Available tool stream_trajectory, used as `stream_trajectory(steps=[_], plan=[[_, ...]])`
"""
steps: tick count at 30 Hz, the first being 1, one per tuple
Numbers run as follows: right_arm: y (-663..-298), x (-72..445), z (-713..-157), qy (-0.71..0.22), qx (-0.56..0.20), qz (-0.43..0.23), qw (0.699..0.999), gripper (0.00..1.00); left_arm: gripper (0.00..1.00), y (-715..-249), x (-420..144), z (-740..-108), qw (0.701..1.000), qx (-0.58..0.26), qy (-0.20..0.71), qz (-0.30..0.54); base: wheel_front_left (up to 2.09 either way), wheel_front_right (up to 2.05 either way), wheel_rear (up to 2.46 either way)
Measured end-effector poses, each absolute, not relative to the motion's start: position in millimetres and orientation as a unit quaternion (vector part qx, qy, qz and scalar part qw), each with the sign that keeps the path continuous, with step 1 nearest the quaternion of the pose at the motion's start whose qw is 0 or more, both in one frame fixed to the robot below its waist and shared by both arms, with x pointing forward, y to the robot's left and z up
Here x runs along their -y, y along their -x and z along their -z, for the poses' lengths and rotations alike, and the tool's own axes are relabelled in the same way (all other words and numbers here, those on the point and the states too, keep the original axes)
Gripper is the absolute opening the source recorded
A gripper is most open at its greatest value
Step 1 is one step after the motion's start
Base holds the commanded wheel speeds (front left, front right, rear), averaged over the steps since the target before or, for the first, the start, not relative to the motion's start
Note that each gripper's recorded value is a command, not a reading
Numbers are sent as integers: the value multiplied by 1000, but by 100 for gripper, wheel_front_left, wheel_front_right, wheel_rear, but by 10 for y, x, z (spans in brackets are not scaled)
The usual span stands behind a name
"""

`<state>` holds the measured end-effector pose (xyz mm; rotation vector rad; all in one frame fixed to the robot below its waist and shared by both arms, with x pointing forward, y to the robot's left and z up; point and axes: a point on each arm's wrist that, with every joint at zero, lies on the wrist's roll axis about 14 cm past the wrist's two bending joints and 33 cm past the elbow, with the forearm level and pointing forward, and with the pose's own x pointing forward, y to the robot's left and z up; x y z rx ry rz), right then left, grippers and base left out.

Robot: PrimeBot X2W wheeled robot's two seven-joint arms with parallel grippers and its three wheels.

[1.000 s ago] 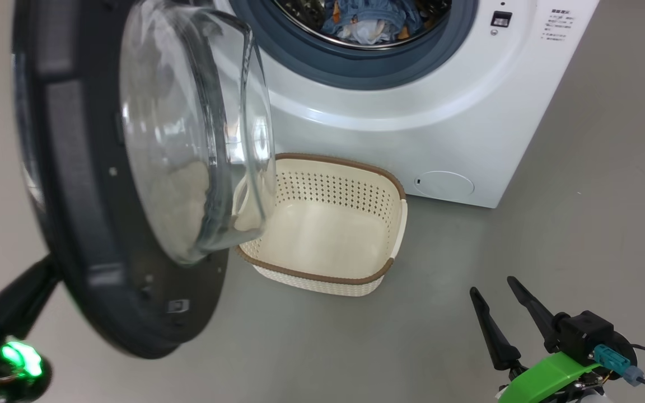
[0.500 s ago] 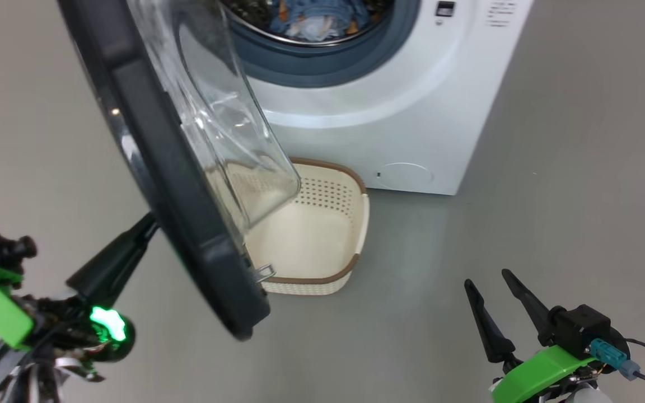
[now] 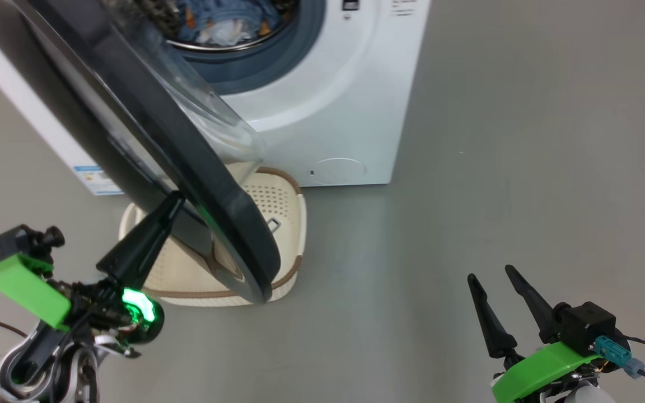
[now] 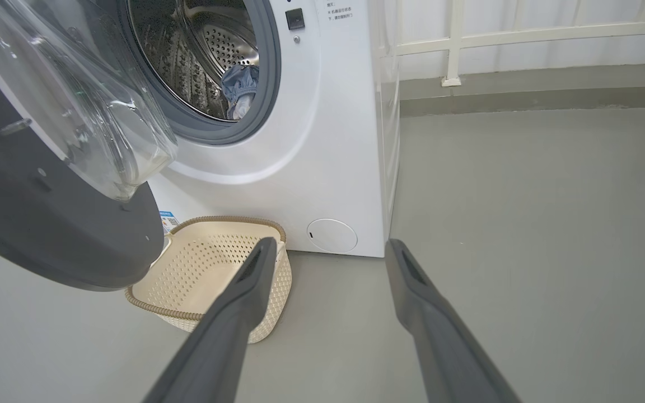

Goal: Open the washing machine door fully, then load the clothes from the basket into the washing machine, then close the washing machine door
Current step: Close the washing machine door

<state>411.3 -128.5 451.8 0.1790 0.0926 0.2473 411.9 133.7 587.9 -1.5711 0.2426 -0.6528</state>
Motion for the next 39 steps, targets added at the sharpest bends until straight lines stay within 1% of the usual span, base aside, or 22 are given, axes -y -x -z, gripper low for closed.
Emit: stream_trajectory(steps=[5,15,22,29,32,39], plan=[[-4032,1490,-4517,-89,-46,-92,991,100,0,-4338,-1143,-5876,643,-109,699,295,0,0,0],[-3970,1711,-4525,-87,-44,-59,993,100,0,-4722,-919,-5847,634,-106,711,284,0,0,0],[-3950,1836,-4458,-86,-53,-39,994,100,0,-5064,-837,-5682,640,-110,719,247,0,0,0],[-3998,1905,-4425,-86,-56,-27,994,100,0,-5346,-890,-5609,645,-92,728,214,0,0,0],[-4017,1895,-4402,-89,-58,-25,994,100,0,-5414,-902,-5592,644,-87,731,207,0,0,0],[-4093,1840,-4412,-91,-55,-33,994,100,0,-5437,-944,-5548,651,-87,728,197,0,0,0]])
